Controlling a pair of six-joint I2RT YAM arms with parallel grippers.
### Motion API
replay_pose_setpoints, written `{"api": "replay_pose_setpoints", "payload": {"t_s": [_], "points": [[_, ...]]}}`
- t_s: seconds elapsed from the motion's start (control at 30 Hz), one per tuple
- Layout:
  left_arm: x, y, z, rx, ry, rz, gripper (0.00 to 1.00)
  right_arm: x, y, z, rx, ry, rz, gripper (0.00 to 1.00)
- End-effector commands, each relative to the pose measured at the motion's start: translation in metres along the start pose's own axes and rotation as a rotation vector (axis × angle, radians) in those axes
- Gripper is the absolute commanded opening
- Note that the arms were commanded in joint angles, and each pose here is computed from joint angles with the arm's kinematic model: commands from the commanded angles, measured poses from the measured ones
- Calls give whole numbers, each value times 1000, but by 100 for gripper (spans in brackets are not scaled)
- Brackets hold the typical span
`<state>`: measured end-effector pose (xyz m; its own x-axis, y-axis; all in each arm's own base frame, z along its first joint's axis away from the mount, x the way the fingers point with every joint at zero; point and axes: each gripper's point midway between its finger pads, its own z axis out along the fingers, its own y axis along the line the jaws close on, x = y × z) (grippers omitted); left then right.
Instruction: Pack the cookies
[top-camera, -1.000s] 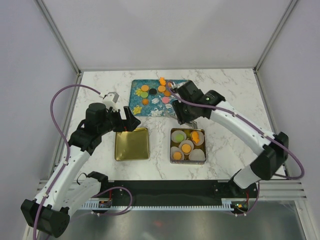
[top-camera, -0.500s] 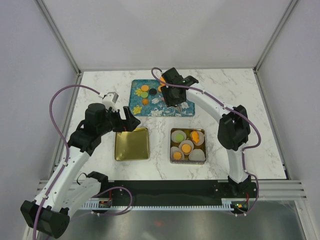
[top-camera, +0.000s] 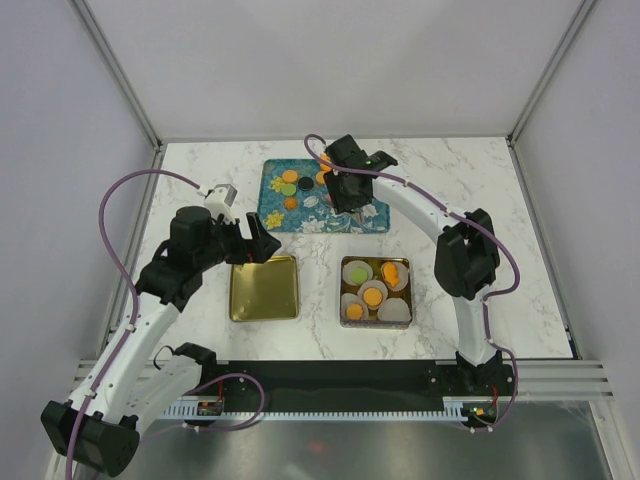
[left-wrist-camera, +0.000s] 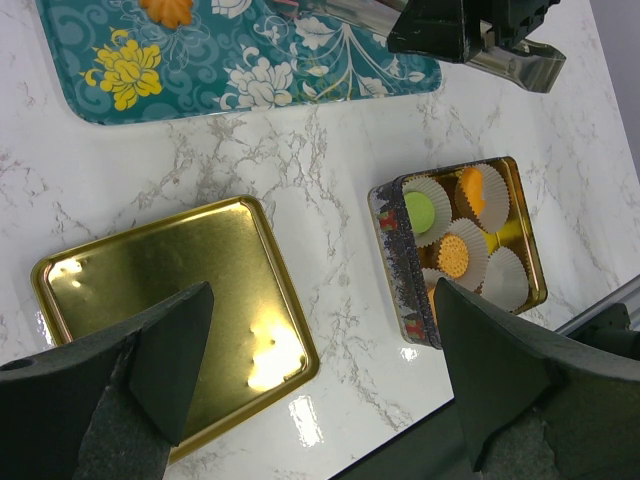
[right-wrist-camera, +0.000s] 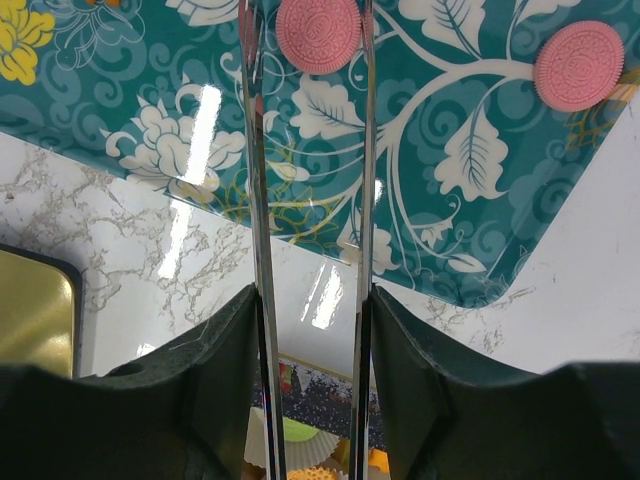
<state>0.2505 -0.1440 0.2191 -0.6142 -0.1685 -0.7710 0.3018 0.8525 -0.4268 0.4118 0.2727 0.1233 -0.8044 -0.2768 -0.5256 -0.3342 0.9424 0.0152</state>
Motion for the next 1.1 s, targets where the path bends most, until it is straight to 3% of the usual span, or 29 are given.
{"api": "replay_pose_setpoints", "payload": {"t_s": [0.0, 1.07], "points": [[-4, 2, 0, -6, -15, 30, 100, -10, 0, -3, -18, -35, 10, 53], [-4, 0, 0, 2, -15, 30, 100, -8, -7, -24, -58, -27, 18, 47]]}}
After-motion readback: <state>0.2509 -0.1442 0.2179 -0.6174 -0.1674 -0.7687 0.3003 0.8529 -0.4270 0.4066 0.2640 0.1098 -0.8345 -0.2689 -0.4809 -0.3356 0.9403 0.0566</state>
